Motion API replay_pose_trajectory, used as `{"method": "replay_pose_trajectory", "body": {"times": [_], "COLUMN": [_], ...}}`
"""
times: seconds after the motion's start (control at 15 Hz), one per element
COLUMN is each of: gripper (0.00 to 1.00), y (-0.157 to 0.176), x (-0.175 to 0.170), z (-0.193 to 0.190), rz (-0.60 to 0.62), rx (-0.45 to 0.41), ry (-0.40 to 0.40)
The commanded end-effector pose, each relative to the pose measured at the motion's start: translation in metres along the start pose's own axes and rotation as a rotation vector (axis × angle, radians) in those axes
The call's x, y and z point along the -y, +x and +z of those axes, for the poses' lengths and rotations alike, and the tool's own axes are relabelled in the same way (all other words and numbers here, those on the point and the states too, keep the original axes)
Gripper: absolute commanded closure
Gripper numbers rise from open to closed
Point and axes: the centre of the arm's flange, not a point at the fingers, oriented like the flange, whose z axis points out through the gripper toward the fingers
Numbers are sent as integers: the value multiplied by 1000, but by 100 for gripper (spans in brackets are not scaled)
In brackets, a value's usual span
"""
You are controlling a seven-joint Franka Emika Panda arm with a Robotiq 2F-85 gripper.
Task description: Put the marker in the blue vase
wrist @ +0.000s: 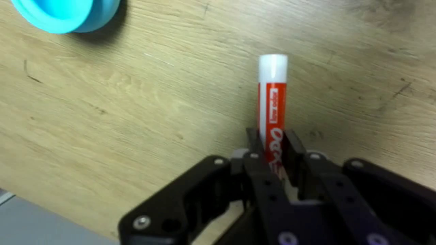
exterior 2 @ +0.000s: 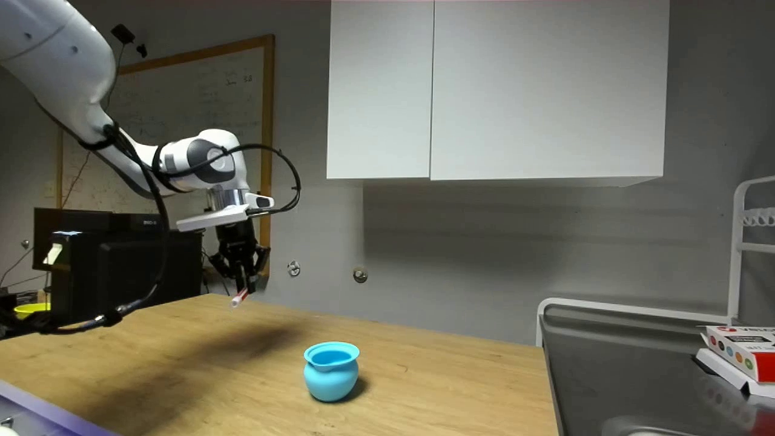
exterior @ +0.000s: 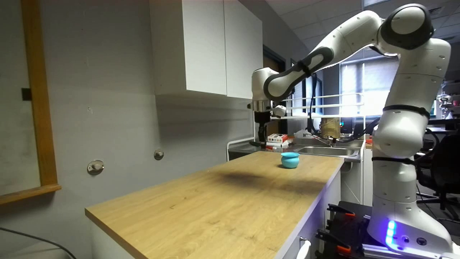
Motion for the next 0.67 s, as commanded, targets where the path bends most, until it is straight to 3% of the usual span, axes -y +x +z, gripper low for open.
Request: {"method": "replay_pose_trajectory", "body": {"times": [0.0, 0.33, 0.6], "gripper": [85, 85, 85], "y": [-57, -102, -126], "x": [-38, -108, -152], "z": [-36, -58, -51], "rz": [107, 281, 366], "rx": [-127, -291, -375], "ry": [-44, -71, -106]}}
